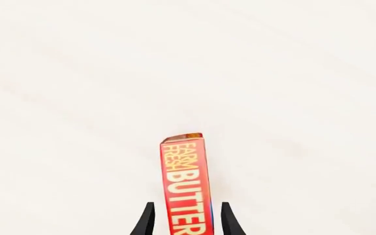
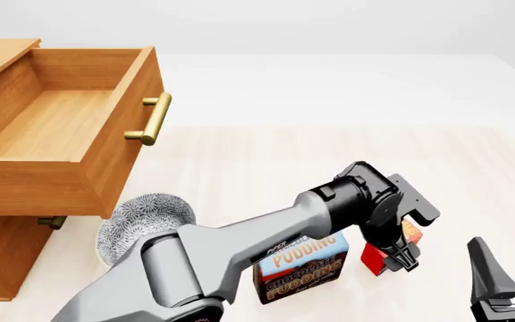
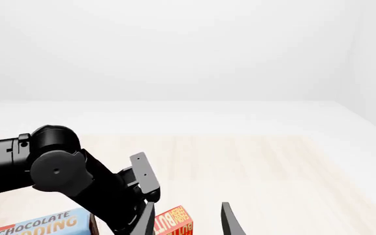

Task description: Put the butter at the back in the top drawer of the cabinet and close it.

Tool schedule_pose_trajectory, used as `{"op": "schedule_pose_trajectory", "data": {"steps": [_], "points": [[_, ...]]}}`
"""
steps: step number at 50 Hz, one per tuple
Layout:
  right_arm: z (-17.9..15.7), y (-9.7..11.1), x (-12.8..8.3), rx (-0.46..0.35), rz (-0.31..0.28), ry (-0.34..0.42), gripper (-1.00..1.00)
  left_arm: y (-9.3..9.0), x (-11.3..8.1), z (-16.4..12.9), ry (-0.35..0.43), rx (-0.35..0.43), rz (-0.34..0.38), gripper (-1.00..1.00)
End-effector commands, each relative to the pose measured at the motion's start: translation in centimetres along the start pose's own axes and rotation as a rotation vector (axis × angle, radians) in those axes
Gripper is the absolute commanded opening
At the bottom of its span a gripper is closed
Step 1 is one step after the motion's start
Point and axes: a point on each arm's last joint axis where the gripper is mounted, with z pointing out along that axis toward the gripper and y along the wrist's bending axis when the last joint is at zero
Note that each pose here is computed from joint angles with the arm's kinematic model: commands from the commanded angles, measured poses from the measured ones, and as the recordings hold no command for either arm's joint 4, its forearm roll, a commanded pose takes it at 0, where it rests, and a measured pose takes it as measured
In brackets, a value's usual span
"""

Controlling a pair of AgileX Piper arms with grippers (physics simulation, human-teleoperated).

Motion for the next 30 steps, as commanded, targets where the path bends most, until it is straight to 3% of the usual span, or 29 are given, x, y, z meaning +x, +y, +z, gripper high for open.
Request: {"op": "schedule_pose_trajectory", "data": {"steps": [1, 30], "points": [[0.0, 0.0, 0.0, 0.000, 0.000, 0.000, 1.00, -0.1, 0.0, 0.3, 0.003, 0.001, -0.001, 1.00], [0.0, 0.0, 0.0, 0.000, 0.000, 0.000, 1.00, -0.3, 0.0, 1.5, 0.015, 0.004, -0.006, 1.00]]}}
